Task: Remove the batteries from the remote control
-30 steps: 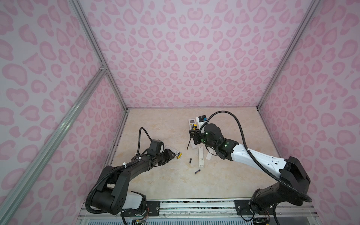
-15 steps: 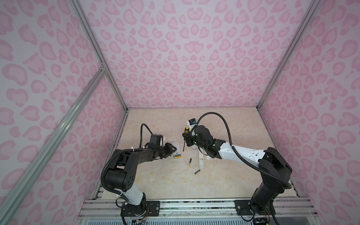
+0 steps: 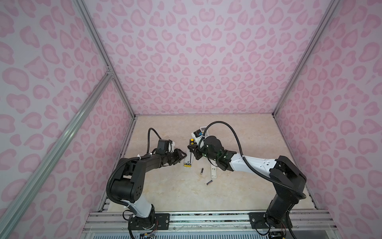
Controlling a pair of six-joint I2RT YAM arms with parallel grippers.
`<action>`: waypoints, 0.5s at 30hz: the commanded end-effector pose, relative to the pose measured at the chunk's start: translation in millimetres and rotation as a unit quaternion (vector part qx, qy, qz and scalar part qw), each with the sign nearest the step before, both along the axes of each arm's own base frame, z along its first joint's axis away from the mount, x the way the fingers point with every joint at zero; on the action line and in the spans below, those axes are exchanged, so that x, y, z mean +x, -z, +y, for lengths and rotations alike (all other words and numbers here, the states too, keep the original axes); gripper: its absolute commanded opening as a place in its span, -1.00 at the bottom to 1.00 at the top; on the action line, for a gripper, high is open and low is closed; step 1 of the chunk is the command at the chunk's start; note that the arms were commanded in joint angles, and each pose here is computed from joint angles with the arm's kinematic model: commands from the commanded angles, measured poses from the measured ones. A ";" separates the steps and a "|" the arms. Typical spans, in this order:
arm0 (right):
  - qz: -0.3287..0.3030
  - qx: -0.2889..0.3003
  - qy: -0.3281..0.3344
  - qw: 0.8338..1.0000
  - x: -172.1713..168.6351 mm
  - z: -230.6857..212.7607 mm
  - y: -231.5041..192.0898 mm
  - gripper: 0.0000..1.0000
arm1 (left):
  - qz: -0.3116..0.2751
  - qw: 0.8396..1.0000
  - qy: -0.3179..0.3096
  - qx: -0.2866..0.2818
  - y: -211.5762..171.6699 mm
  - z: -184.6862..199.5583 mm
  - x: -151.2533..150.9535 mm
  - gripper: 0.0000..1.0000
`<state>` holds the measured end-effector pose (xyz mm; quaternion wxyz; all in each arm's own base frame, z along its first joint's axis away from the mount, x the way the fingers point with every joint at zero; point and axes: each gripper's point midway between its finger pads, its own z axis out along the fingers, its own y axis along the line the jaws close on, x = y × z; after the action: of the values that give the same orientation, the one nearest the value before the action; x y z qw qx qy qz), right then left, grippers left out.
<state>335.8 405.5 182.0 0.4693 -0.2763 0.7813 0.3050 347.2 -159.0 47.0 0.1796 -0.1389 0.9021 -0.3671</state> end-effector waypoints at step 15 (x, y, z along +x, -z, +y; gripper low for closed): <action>-0.059 -0.027 -0.049 0.997 -3.4 16.9 8.5 -1.00 | 0.025 1.000 -0.006 -0.001 4.1 14.2 -56.9 -0.16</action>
<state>331.3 419.5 171.8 0.4798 -0.3315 0.7573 0.2939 294.7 -143.9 42.3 0.1630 -0.1501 0.9069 -0.3583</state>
